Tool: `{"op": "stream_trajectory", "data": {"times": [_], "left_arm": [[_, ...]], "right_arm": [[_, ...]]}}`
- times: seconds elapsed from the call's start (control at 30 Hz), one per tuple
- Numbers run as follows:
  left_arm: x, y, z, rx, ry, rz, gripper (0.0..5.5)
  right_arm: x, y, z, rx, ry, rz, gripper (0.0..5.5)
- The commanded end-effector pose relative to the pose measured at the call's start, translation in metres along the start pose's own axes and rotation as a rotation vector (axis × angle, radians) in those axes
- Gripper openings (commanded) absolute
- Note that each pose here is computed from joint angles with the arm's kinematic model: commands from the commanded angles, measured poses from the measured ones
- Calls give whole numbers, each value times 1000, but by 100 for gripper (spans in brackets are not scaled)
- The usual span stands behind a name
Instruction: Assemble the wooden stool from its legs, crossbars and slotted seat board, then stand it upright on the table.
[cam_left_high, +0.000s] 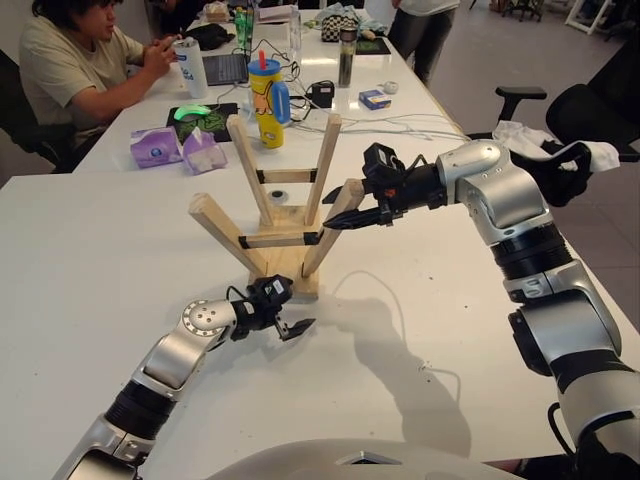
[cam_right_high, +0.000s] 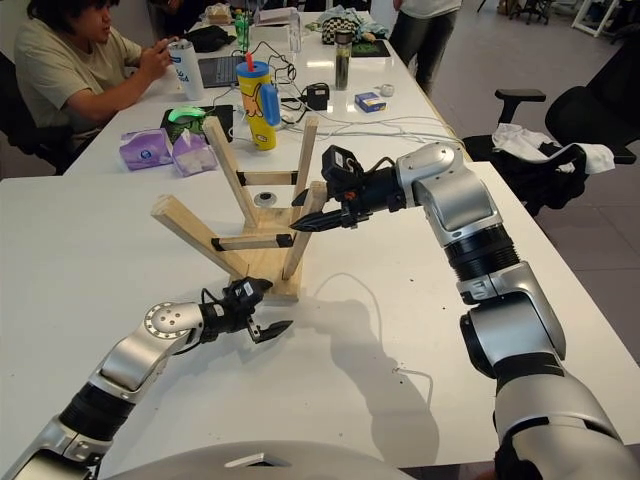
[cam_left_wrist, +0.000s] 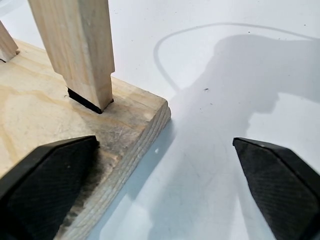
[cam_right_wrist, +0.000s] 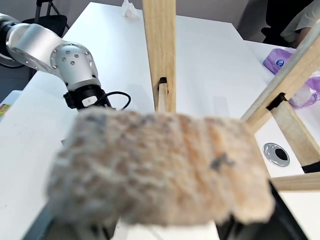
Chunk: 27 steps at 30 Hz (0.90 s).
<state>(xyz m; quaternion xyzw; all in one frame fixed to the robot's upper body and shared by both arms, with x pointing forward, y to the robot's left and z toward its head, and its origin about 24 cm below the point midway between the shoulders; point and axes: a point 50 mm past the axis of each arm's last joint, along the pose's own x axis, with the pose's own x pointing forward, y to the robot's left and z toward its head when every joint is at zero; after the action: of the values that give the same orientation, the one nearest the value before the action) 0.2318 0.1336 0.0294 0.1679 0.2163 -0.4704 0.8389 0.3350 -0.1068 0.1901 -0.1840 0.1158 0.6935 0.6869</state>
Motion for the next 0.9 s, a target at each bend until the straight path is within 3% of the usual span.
{"op": "stream_trajectory", "data": {"times": [0.03, 0.27, 0.53, 0.9], "left_arm": [[10, -22, -37, -123, 144, -90, 503], [12, -22, -38, -123, 142, -90, 503], [14, -20, -40, -135, 144, -76, 503], [5, -8, -37, -174, 68, 89, 503]], "right_arm": [[51, 25, -30, 82, 100, 195, 205], [67, 31, -30, 96, 74, 222, 205], [63, -3, -28, 215, -16, 62, 205], [65, 2, -45, 255, -72, 49, 205]]}}
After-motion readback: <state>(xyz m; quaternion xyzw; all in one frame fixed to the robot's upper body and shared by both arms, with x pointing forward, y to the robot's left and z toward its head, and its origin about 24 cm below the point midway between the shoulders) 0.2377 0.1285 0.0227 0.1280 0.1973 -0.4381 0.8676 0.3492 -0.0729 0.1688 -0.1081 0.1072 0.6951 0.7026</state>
